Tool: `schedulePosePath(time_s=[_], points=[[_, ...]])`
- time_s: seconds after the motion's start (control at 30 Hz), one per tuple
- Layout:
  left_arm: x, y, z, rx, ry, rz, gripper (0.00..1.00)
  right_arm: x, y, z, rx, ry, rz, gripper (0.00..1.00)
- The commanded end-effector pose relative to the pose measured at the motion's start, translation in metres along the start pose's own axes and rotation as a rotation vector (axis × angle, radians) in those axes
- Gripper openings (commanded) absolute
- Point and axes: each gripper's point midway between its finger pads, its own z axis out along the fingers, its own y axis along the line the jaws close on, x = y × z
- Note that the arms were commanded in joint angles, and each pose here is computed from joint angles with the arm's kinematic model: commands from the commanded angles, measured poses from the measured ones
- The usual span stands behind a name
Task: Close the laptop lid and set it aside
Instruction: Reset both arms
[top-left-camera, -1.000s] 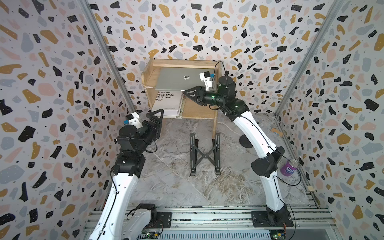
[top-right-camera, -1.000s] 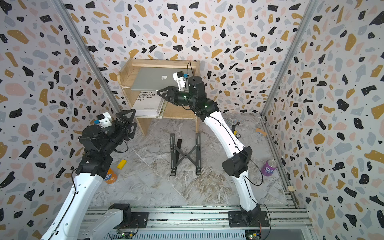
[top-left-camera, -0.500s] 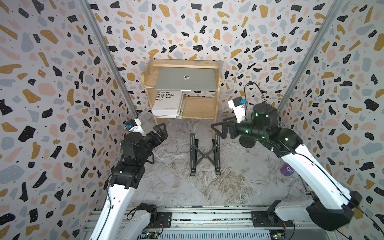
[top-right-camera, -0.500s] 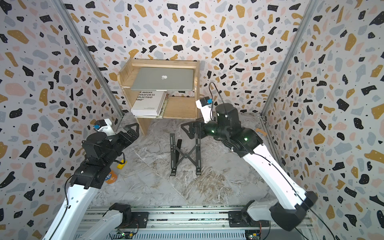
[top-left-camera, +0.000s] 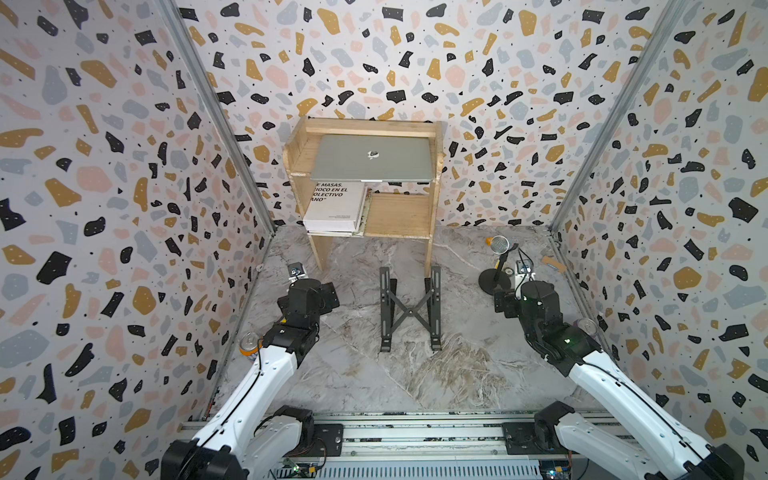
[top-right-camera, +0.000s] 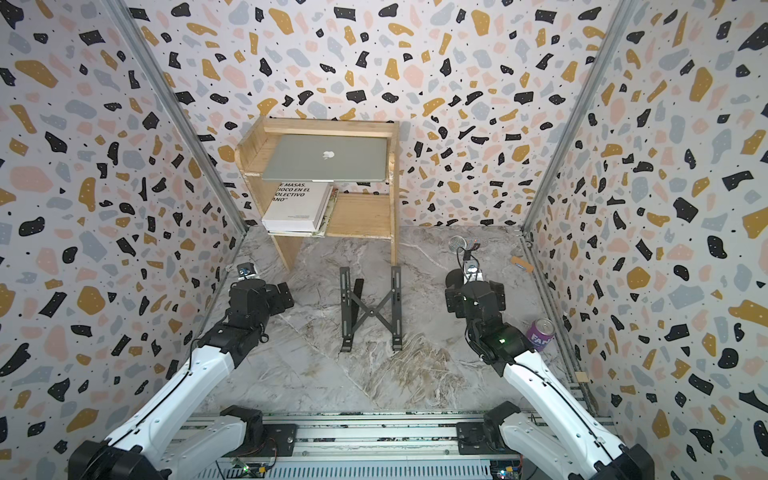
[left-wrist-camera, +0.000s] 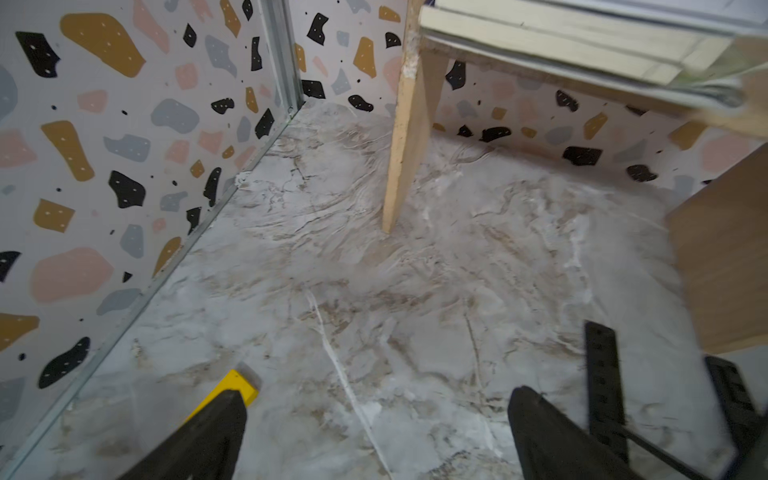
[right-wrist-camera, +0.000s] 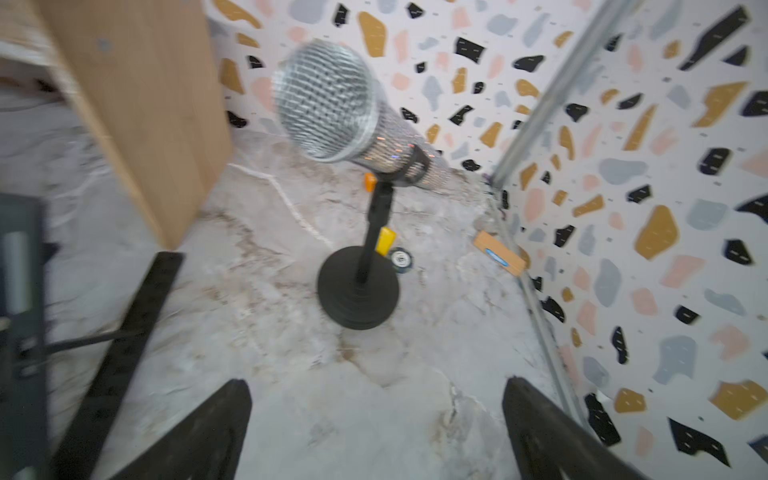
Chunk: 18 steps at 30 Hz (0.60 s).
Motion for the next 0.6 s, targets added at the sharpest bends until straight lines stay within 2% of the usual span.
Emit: schedulePosePath(time_s=[0.0, 0.1, 0.3, 0.37, 0.5, 0.57], points=[[-0.006, 0.004, 0.021, -0.084, -0.037, 0.113, 1.00, -0.012, -0.019, 0.010, 0.059, -0.101, 0.037, 0.99], [0.004, 0.004, 0.033, -0.089, -0.060, 0.156, 1.00, 0.015, -0.025, 0.029, 0.068, -0.076, 0.025, 0.99], [0.016, -0.014, 0.048, 0.020, -0.149, 0.260, 1.00, 0.066, -0.039, 0.062, 0.116, -0.088, 0.086, 0.99], [0.025, -0.014, 0.059, 0.037, -0.124, 0.253, 1.00, 0.077, -0.035, 0.072, 0.098, -0.087, 0.080, 0.99], [0.046, -0.007, 0.069, 0.050, -0.195, 0.204, 1.00, 0.094, -0.031, 0.090, 0.082, -0.092, 0.036, 0.99], [0.051, -0.011, 0.071, 0.097, -0.148, 0.212, 1.00, 0.103, -0.034, 0.097, 0.090, -0.100, 0.059, 0.99]])
